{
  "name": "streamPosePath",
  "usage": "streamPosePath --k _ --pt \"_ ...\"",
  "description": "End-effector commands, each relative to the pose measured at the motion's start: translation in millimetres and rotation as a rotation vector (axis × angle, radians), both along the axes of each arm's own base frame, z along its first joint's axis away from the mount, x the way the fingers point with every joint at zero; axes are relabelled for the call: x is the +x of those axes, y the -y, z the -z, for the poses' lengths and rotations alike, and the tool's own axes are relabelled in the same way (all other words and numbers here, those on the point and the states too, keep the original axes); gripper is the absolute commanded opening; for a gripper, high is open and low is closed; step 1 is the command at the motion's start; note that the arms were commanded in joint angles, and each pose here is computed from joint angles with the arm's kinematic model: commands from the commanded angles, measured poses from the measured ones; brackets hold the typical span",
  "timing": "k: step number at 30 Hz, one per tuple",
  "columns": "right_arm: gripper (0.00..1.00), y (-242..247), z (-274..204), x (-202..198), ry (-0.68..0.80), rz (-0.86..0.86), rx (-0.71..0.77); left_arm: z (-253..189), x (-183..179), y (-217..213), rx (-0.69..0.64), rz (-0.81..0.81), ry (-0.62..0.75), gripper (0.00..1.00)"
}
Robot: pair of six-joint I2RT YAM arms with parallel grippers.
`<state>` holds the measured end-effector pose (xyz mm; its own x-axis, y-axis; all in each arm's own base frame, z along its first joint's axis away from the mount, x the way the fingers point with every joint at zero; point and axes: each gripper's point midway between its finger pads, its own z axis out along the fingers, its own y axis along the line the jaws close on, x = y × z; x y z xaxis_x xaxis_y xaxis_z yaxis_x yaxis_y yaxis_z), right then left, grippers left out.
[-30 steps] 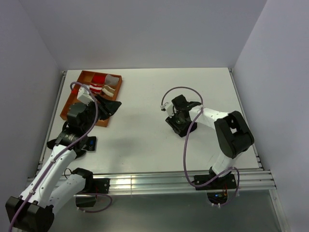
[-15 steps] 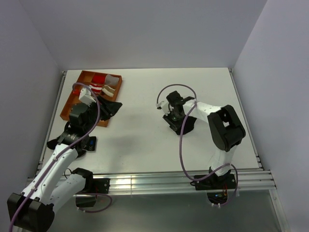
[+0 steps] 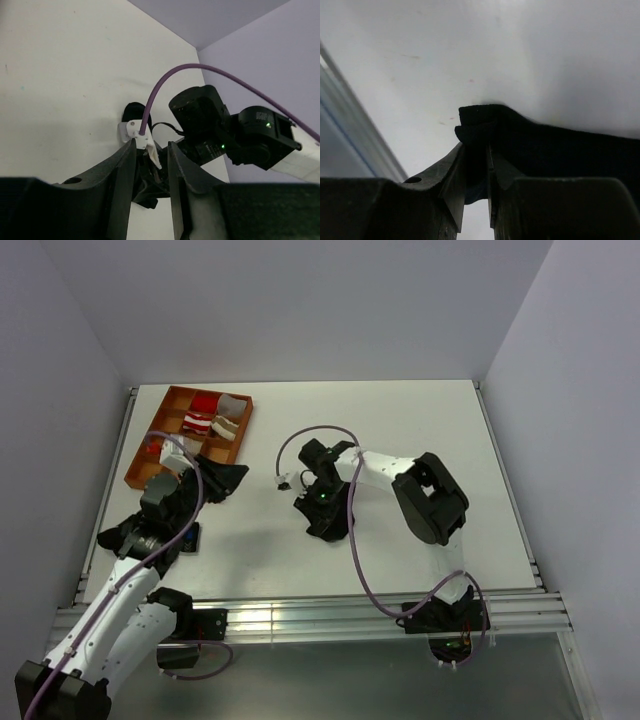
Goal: Roll the socks
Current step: Roll the sock at the center of the board.
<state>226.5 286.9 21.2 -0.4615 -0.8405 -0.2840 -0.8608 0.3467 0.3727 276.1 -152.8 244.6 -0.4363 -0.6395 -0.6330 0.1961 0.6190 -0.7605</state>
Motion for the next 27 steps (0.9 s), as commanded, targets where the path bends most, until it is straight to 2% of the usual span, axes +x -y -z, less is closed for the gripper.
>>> streamPosePath --k 1,5,10,13,20,27 --pt "0.26 -15.8 -27.4 -23.6 -0.175 -0.057 0.106 -1.1 -2.4 6.6 -0.054 0.028 0.053 0.36" --pt "0.29 -17.4 -25.5 -25.4 -0.215 -0.066 0.097 16.8 -4.2 17.0 -0.075 0.056 0.061 0.34" --pt "0.46 -8.1 -25.7 -14.3 -0.099 -0.031 0.063 34.7 -3.7 28.4 -0.066 0.073 0.027 0.33" --pt "0.50 -1.5 -34.0 -8.5 -0.018 -0.001 0.050 36.0 -3.5 32.3 -0.067 0.079 0.024 0.33" --pt "0.51 12.9 -40.5 3.2 0.167 0.105 -0.013 22.8 -5.4 31.2 -0.076 0.068 0.052 0.33" --pt "0.48 4.6 -31.8 -10.9 0.224 0.083 -0.055 0.7 -9.6 24.2 -0.066 0.045 0.074 0.34"
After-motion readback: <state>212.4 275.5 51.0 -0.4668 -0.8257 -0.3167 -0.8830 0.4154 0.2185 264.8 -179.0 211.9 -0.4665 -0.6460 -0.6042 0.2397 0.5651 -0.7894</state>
